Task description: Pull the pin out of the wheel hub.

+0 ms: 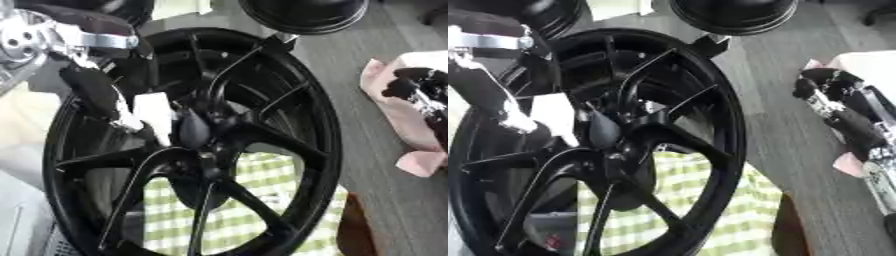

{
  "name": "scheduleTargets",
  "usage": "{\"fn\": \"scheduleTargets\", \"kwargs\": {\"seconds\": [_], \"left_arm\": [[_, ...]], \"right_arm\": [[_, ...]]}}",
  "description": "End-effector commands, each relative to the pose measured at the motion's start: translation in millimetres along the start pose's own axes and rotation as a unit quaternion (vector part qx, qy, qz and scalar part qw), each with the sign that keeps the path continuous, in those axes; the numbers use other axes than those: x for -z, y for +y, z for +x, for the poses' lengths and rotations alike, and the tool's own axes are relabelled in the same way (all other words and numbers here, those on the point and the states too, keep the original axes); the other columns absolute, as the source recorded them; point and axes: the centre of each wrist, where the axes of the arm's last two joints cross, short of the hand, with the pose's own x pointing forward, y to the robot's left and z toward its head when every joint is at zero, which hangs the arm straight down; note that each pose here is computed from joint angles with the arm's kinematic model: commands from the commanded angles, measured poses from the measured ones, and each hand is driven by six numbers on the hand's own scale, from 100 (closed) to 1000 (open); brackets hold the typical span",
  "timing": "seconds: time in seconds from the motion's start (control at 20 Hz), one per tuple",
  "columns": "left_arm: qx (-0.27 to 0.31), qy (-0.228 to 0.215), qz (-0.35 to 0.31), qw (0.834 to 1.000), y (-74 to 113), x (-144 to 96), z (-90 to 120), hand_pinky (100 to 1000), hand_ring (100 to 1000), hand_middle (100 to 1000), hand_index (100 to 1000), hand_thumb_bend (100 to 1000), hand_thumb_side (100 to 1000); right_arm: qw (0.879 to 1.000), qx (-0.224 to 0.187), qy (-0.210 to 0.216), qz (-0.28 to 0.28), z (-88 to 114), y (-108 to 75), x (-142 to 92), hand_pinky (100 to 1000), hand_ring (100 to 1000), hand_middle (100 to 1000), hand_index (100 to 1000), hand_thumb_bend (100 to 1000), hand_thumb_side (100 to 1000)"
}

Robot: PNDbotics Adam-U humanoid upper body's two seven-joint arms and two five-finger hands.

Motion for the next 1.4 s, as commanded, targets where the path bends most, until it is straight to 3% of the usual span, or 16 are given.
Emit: {"fn": "scheduleTargets", "kwargs": {"seconds": [0.05,0.35,0.4,0.55,0.65,1.05,1.1,1.35,1.4], "left_arm": [[-0.037,0.029,-0.028,0.998,12.2,-8.2,3.4,771,631,554,693,647,332],[-0.043,0.026,-0.026,0.998,12.8,-10.1,6.8,771,631,554,693,647,332],[-0.043,0.026,-0.027,0.998,12.4,-10.1,6.5,750,593,493,655,603,298],[-0.038,0.035,-0.05,0.997,1.0,-5.1,1.0,757,607,511,679,615,263],[-0.034,0.038,-0.055,0.997,-2.0,-2.9,0.3,757,609,513,681,594,297],[-0.043,0.032,-0.054,0.997,0.2,-4.2,2.6,739,563,420,572,416,238],[-0.043,0.032,-0.052,0.997,0.6,-5.5,2.5,734,544,378,523,374,210],[-0.044,0.032,-0.045,0.997,1.8,-15.2,-0.4,725,509,289,428,333,135],[-0.044,0.031,-0.043,0.998,2.4,-18.2,-0.7,724,505,278,416,359,105]], "right_arm": [[1.0,-0.011,-0.007,-0.002,6.3,-4.0,2.9,918,695,616,728,389,410],[1.0,-0.011,-0.007,-0.002,6.2,-4.0,2.9,918,695,616,728,389,410],[1.0,-0.012,-0.007,-0.003,6.2,-4.1,2.9,919,695,616,728,390,410],[1.0,-0.01,-0.005,-0.009,5.2,-5.1,2.0,919,695,615,727,398,401],[1.0,-0.01,-0.004,-0.009,4.9,-4.9,1.7,919,695,615,727,390,409],[1.0,-0.007,-0.005,-0.011,5.0,-4.7,1.5,919,695,616,728,389,410],[1.0,-0.007,-0.005,-0.011,5.1,-4.7,1.5,919,695,616,728,391,410],[1.0,-0.008,-0.005,-0.013,5.5,-5.2,1.5,918,695,616,729,392,408],[1.0,-0.008,-0.004,-0.014,5.4,-5.3,1.5,918,695,616,729,392,410]]}}
